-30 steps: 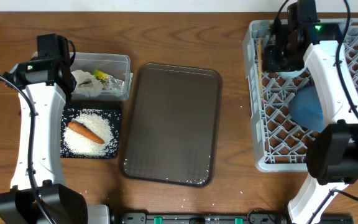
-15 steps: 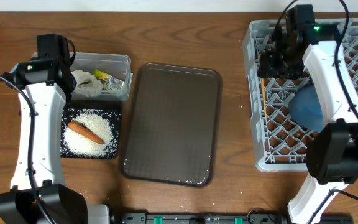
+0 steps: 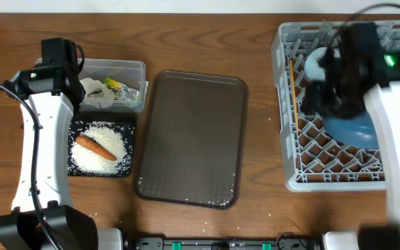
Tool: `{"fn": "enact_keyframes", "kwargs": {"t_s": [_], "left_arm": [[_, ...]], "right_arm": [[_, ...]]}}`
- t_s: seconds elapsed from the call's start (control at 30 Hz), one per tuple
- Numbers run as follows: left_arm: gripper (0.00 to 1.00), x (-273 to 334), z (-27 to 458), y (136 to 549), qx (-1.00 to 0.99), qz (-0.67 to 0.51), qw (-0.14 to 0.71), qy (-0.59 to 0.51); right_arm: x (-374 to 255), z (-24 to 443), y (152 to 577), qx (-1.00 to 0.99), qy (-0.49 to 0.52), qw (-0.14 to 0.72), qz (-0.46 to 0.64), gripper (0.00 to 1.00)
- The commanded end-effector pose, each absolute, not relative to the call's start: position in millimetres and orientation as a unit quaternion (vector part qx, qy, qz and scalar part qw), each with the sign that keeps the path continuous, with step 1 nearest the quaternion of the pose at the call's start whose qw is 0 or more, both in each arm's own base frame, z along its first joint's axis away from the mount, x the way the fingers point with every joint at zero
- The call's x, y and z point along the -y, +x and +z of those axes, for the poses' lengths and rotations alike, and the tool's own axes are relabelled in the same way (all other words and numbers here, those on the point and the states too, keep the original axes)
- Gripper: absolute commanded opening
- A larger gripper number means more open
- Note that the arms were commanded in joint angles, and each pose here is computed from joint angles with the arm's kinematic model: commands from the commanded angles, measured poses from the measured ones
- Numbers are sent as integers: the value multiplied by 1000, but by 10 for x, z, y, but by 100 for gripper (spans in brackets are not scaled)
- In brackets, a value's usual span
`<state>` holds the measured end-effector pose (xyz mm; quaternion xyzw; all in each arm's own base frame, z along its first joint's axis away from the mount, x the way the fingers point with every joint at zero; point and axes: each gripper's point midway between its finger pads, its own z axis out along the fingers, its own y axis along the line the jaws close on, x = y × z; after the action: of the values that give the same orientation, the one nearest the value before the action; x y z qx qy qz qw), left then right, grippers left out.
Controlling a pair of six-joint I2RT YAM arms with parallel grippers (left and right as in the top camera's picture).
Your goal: Sort waste into correct bins and load items into the dishwasher rack
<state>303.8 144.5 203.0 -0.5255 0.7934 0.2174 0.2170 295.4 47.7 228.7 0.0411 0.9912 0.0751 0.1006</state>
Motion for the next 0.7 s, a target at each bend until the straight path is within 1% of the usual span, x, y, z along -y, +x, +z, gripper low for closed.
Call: {"fn": "enact_keyframes", "kwargs": {"t_s": [0.0,0.03,0.07,0.1,0.3,0.37,0.67], "left_arm": [[98,-1469,2037,3031,-789,224,219,-529],[98,-1469,2037,3031,-789,224,219,-529],[98,-1469,2037,3031,-789,224,219,-529],[98,-1469,2037,3031,-789,224,219,-529],[98,-1469,2037,3031,-789,224,219,-529],[98,-1469,2037,3031,-789,224,219,-529],[98,-1469,2037,3031,-789,224,219,-529]], "right_arm": [[-441,2340,2602,-988,75,126,50,54],[-436,2352,2514,-985,84,139,49,55],[-440,2368,2426,-983,89,152,53,71],[-448,2381,2352,-981,85,165,57,99],[-438,2426,1883,-976,78,186,79,99],[-419,2467,1783,-975,77,193,81,99],[-399,2569,1674,-968,76,223,88,99]]}}
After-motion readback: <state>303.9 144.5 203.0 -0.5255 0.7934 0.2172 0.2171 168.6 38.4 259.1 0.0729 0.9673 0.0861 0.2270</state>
